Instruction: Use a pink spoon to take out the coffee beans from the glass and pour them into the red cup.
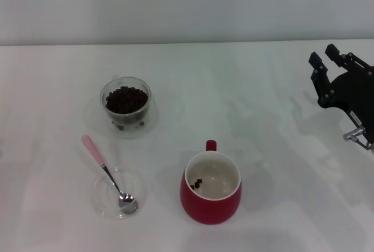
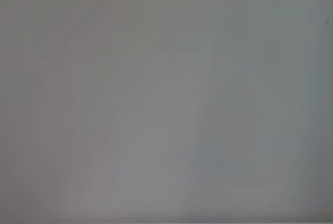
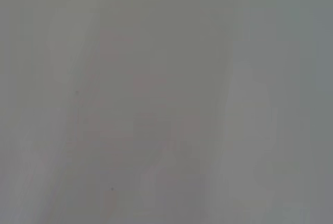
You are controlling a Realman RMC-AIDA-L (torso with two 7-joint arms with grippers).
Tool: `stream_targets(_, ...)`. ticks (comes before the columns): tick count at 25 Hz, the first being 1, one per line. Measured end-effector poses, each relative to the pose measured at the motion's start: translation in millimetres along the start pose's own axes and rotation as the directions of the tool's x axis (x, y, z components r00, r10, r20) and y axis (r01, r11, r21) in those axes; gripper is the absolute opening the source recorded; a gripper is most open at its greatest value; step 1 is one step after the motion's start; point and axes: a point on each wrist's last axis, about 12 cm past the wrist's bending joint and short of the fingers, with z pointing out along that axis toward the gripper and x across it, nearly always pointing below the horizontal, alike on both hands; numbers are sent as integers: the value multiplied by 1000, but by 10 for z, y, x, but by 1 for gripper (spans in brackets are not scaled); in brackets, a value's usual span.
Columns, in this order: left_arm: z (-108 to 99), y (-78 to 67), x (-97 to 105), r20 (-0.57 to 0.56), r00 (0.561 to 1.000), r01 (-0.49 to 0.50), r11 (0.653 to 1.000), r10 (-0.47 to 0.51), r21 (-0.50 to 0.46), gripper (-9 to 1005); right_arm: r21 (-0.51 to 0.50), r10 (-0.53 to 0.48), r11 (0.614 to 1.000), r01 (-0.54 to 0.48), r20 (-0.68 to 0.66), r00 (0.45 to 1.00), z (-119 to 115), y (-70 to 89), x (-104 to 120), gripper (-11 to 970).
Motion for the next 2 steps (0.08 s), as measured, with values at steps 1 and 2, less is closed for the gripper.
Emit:
stream_targets(1, 14, -2, -2, 3, 1000, 2, 1000, -2, -8, 862, 1, -1, 1000, 1, 1, 1000, 3, -5, -2, 314)
stream_targets(2, 21, -5, -2, 4, 1000, 4, 1000, -4, -11, 862, 1, -2, 1000, 2, 3, 1000, 10, -9, -5, 314)
